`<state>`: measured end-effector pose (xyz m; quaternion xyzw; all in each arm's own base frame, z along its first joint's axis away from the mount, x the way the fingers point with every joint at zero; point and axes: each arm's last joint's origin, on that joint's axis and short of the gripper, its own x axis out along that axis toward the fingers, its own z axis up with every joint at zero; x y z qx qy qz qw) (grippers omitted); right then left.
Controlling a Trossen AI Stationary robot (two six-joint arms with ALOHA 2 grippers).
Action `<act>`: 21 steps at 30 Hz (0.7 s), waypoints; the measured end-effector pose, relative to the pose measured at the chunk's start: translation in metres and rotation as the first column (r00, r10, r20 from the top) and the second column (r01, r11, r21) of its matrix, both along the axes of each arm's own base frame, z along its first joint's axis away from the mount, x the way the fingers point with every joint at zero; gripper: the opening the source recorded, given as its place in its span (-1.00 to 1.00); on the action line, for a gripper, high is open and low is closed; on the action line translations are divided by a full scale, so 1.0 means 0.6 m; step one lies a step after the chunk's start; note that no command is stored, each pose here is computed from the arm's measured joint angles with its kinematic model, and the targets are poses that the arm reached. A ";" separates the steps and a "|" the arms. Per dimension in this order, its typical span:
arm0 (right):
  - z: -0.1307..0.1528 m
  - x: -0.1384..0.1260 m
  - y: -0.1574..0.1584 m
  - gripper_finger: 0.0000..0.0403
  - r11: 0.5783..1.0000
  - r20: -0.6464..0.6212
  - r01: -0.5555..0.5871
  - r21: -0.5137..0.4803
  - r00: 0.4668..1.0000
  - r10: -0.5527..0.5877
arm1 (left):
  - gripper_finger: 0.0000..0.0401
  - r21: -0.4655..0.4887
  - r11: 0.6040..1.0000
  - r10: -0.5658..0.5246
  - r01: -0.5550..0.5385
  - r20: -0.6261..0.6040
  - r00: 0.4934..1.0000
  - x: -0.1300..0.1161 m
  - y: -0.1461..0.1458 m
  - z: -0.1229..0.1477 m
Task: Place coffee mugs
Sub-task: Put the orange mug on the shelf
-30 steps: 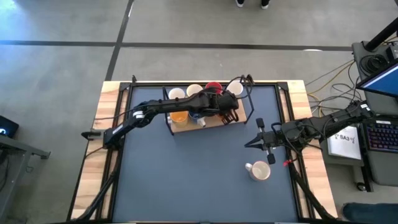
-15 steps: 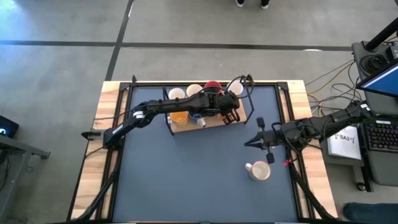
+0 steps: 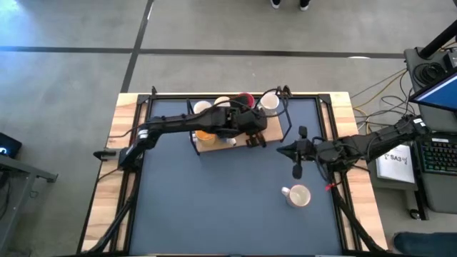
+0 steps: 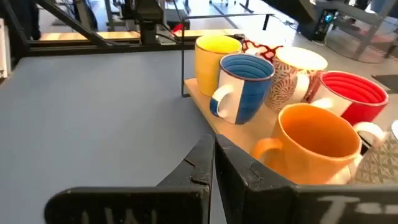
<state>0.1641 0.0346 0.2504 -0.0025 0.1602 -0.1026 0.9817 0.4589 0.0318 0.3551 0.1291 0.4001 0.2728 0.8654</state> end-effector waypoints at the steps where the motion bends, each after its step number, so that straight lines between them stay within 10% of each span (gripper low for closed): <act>1: 0.003 0.007 0.000 -0.96 1.000 -0.008 0.009 -0.001 1.000 -0.009 | -0.39 0.002 1.000 -0.008 0.008 -0.009 1.000 -0.009 -0.006 0.009; 11: 0.030 0.092 -0.022 -0.96 0.991 -0.172 0.133 -0.018 0.976 -0.134 | -0.39 -0.004 0.998 -0.067 0.067 -0.053 0.996 -0.089 -0.052 0.032; 21: 0.089 0.163 -0.086 -0.96 0.946 -0.307 0.293 0.139 0.921 -0.240 | -0.39 0.009 0.985 -0.164 0.171 0.323 0.932 -0.237 -0.101 0.005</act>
